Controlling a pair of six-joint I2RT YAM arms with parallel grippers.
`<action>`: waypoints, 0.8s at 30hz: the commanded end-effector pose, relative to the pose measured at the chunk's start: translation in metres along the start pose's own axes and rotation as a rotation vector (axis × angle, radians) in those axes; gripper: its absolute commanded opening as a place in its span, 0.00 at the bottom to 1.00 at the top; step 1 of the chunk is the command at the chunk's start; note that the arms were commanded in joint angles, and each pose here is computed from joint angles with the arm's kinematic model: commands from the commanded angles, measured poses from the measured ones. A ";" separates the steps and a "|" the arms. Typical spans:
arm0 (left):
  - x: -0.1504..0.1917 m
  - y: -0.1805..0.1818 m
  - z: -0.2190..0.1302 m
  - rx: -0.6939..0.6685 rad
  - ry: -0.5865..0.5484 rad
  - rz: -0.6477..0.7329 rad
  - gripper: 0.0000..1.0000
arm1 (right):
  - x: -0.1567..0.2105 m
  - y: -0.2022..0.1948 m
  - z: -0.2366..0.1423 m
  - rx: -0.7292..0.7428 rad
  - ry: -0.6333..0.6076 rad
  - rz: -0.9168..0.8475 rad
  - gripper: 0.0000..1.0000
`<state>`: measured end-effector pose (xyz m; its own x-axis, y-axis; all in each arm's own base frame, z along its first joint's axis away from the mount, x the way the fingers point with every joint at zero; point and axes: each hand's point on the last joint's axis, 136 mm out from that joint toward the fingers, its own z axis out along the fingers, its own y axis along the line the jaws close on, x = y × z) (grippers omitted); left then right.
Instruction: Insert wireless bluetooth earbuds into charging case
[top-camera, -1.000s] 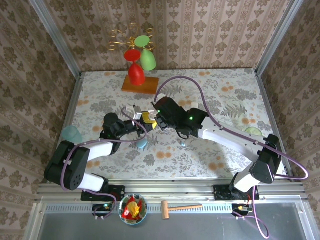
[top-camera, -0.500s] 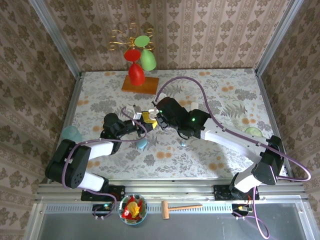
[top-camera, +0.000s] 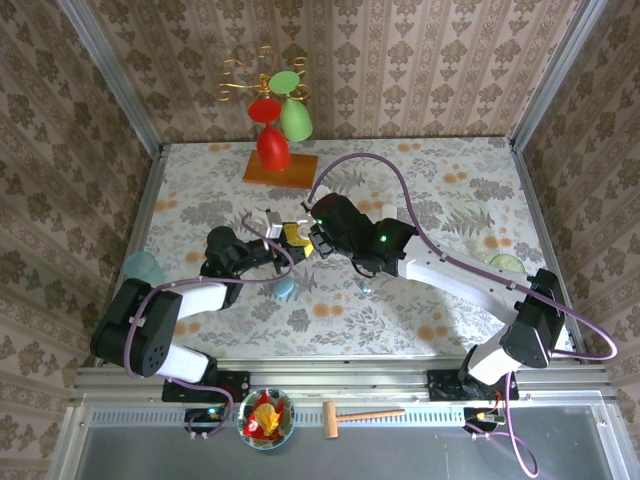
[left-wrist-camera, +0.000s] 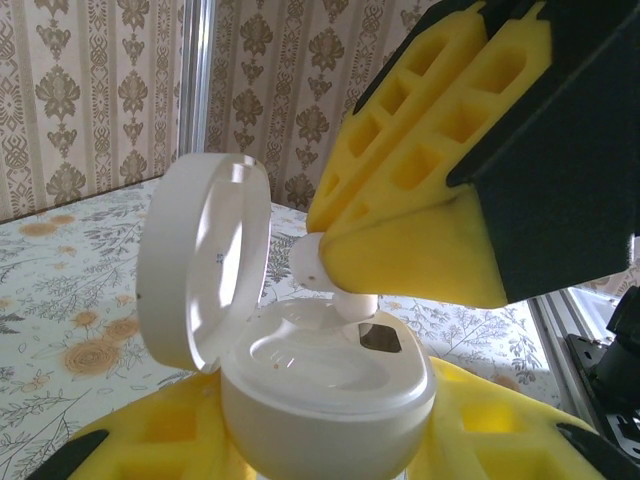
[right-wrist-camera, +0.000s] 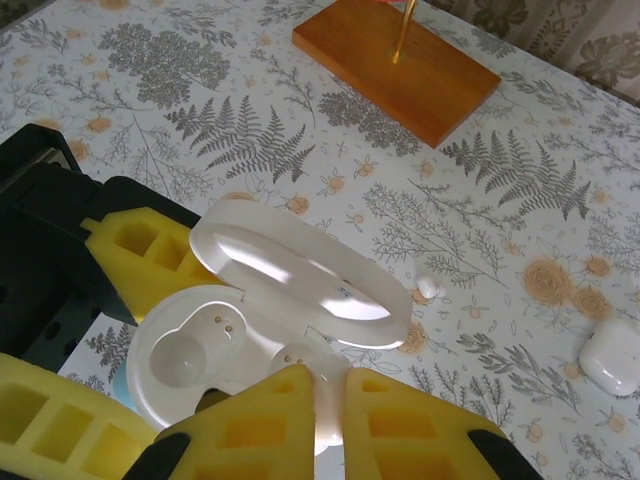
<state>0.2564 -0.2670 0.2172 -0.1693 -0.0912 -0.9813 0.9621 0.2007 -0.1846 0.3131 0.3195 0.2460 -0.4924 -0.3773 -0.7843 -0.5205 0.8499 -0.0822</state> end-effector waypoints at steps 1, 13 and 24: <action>-0.022 -0.005 0.002 0.034 -0.054 0.056 0.24 | 0.013 0.008 0.011 -0.044 0.027 -0.017 0.10; -0.028 -0.004 0.001 0.023 -0.067 0.073 0.24 | 0.014 0.005 0.002 -0.054 0.017 -0.067 0.17; -0.028 -0.005 0.001 0.029 -0.066 0.085 0.24 | -0.010 -0.002 -0.022 -0.084 -0.069 0.019 0.47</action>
<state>0.2571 -0.2669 0.2240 -0.1518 -0.1086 -0.9824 0.9653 0.1973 -0.1710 0.3079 0.3168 0.2547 -0.4570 -0.3745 -0.8068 -0.5689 0.8203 -0.0585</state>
